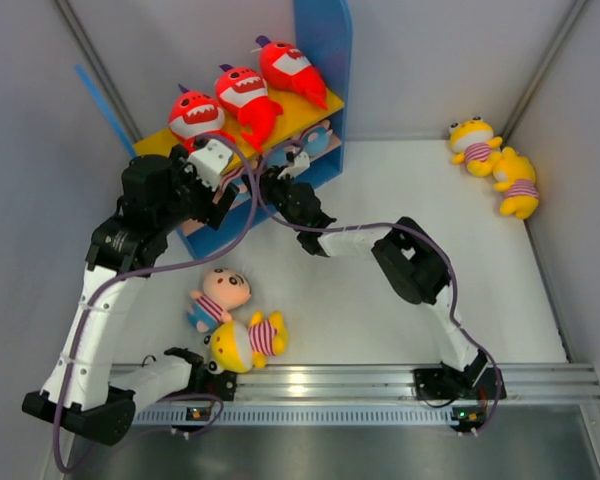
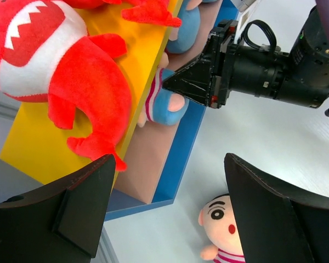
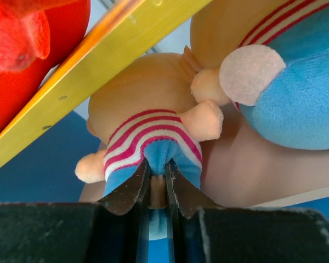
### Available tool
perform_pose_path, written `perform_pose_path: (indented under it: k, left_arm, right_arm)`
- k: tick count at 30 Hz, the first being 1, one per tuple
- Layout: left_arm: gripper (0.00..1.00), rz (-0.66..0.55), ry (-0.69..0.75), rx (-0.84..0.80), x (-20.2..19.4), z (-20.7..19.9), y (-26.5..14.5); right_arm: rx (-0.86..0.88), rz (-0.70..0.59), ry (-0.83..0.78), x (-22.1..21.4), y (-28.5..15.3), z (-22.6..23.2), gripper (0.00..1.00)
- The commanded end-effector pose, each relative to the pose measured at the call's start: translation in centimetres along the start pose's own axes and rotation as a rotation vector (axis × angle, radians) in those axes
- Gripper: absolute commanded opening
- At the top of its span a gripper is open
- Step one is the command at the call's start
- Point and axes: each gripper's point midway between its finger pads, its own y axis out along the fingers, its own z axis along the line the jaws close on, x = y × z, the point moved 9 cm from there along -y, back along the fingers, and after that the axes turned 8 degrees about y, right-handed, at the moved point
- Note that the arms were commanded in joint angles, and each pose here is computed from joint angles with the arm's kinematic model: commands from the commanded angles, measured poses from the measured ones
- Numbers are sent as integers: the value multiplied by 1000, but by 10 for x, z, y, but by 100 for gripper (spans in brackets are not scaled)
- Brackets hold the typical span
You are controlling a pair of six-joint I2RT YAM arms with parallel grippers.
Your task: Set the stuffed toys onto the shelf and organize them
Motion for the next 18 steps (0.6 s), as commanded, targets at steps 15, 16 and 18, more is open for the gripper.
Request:
perform_pose_path:
  k: [15, 16, 18]
  left_arm:
    - [87, 127, 65, -129, -31, -20, -3]
    - [87, 156, 81, -176, -39, -25, -4]
    - [86, 185, 140, -220, -47, -29, -9]
  right_arm:
    - [34, -168, -91, 30, -15, 34, 51]
    - [41, -169, -94, 32, -18, 36, 53]
    - [75, -189, -93, 42, -29, 43, 58]
